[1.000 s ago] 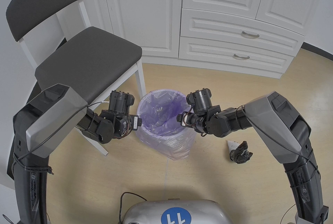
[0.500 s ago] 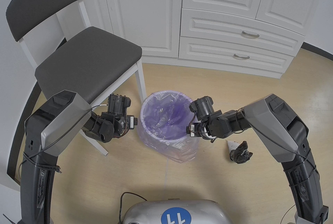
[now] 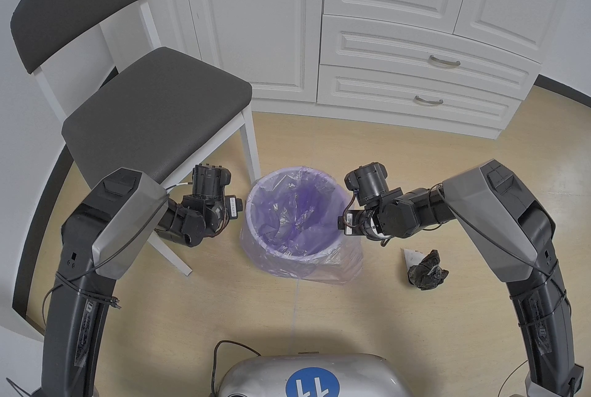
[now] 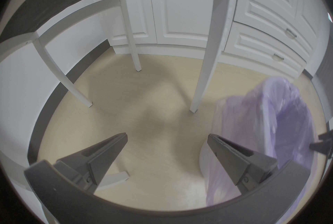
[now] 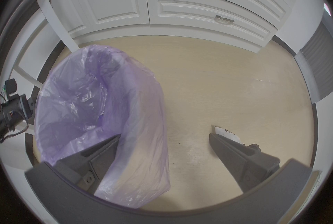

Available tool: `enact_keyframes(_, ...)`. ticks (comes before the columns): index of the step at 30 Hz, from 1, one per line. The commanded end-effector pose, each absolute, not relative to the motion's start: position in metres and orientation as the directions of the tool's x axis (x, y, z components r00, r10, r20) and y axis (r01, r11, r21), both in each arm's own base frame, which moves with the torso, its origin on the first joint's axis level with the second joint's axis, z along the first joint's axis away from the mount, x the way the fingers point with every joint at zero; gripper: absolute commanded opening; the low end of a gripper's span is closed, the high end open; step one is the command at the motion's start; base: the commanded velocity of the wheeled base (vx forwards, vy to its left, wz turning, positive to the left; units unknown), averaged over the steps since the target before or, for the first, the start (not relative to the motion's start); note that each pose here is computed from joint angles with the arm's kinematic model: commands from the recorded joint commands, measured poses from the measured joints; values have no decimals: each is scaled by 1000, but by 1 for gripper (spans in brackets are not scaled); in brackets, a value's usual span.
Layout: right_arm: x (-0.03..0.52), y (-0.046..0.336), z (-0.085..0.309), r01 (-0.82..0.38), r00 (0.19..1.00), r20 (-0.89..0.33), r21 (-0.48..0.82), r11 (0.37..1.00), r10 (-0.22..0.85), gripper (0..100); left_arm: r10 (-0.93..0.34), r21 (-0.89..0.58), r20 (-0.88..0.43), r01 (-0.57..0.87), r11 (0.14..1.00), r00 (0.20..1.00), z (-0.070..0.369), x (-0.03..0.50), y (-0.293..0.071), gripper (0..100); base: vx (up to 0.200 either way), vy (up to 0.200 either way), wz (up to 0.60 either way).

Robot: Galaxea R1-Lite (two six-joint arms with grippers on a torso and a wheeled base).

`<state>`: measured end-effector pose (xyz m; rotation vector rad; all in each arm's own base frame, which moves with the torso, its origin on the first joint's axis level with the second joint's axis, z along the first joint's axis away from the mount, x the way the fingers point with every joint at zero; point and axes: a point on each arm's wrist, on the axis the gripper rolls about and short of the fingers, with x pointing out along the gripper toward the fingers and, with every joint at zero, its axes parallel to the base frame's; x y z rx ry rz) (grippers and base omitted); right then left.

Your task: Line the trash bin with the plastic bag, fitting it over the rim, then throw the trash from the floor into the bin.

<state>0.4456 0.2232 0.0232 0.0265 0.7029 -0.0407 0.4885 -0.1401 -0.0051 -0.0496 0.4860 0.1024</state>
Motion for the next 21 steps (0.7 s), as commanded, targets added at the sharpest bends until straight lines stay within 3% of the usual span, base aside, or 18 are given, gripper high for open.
enact_keyframes(1, 446, 225, 25, 48, 767, -641, 21, 999, -23, 100, 87, -59, -486, -132, 990, 869, -36, 503, -146, 100, 0, 0, 0)
enact_keyframes(21, 446, 222, 33, 53, 775, -631, 29, 998, -23, 100, 28, -32, -595, -59, 998, 803, -59, 472, -189, 100, 0, 0, 0)
